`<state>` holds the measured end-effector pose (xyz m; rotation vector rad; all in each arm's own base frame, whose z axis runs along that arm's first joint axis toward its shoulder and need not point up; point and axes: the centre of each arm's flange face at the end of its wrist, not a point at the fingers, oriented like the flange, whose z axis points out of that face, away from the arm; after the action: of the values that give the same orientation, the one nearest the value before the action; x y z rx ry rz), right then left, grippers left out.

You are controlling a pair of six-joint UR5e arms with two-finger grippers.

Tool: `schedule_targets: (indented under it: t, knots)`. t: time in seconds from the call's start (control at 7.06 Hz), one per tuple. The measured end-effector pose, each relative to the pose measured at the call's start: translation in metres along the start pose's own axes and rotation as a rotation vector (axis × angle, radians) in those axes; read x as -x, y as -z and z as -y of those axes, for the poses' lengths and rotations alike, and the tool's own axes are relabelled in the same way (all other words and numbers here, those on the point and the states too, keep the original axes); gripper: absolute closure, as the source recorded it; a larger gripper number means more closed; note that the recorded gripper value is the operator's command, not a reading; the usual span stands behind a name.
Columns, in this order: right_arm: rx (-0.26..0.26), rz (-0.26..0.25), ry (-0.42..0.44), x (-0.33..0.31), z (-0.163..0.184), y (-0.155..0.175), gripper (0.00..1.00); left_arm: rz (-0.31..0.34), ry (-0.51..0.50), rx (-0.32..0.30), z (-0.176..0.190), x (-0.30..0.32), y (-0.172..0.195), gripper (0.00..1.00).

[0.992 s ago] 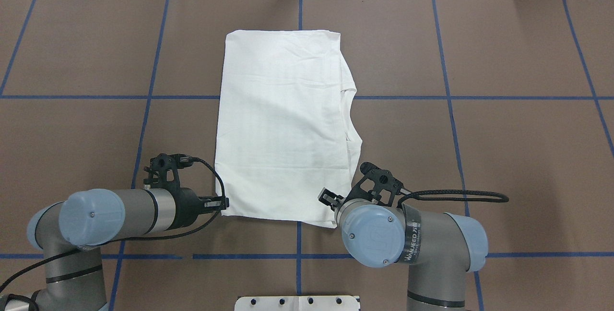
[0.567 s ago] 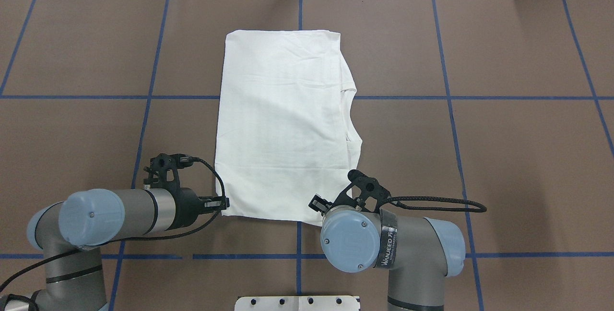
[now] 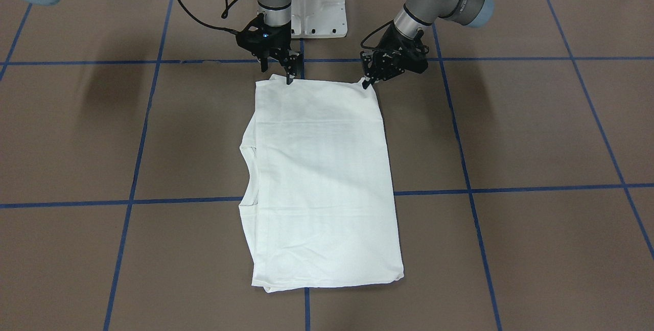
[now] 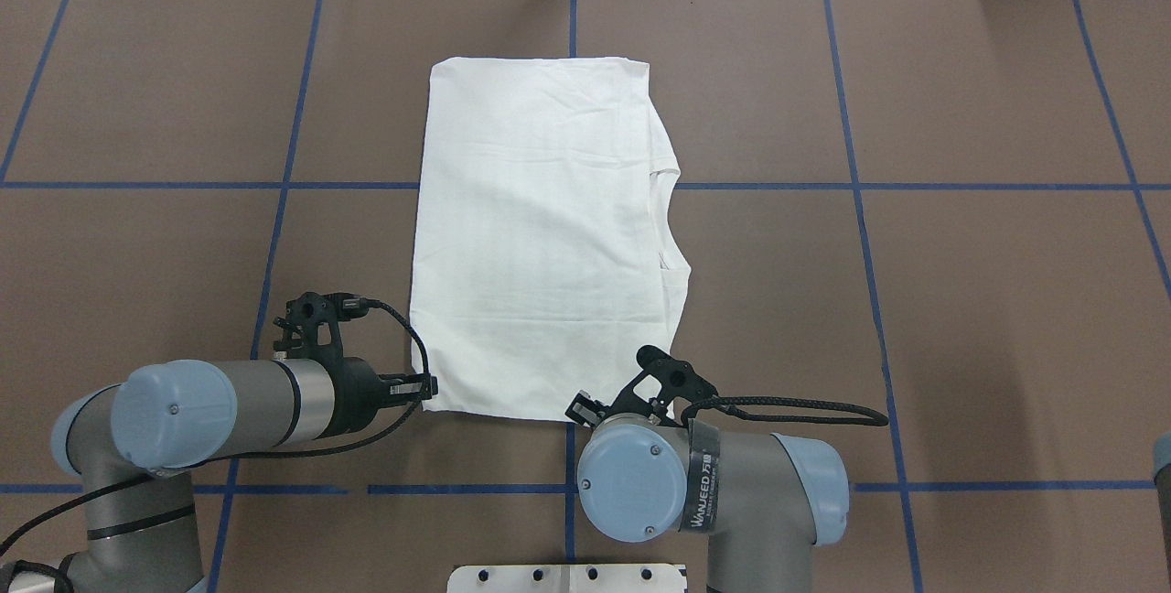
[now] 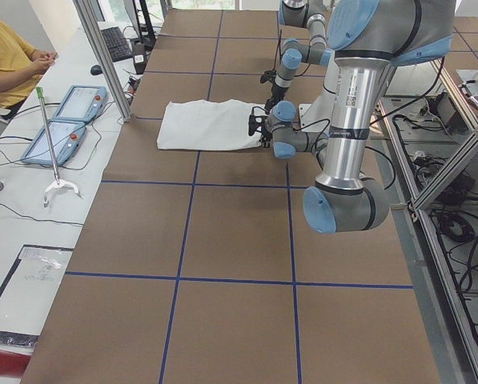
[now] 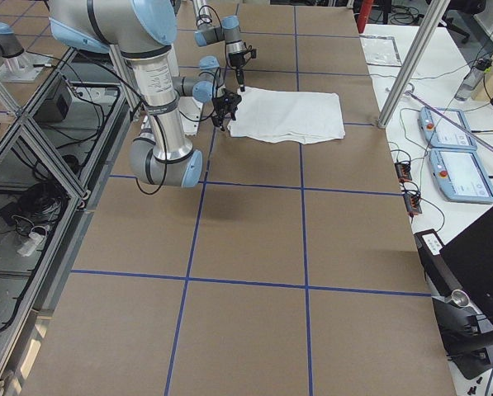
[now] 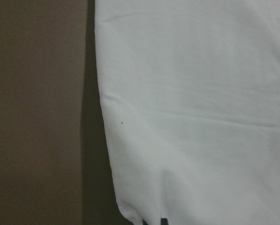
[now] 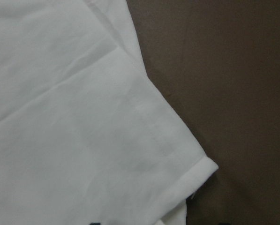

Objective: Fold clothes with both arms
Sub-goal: 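Lift the near edge of the shirt with both grippers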

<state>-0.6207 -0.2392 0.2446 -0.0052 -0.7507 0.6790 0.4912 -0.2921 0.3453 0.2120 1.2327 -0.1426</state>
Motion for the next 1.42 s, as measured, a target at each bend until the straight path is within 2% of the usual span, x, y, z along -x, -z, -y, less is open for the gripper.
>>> schedule_targets:
  t: [0.14, 0.28, 0.85, 1.13, 1.42]
  knots:
    - [-0.001, -0.001, -0.002, 0.004, -0.003, -0.001, 0.84, 0.000, 0.000, 0.000, 0.000, 0.000, 0.000, 1.00]
    - [-0.002, 0.001, -0.008, 0.006, -0.003, -0.001, 1.00, 0.000, 0.000, -0.001, 0.001, 0.001, 0.000, 1.00]
    - [-0.016, 0.013, -0.039, 0.011, 0.016, 0.005, 1.00, -0.001, 0.000, -0.001, 0.000, 0.000, 0.001, 1.00]
    - [-0.028, 0.009, -0.045, 0.009, 0.032, 0.035, 1.00, -0.023, -0.007, 0.005, 0.000, -0.009, 0.010, 1.00]
    - [-0.022, 0.008, -0.040, -0.001, 0.037, 0.082, 1.00, -0.087, -0.014, 0.037, 0.000, -0.033, 0.048, 1.00]
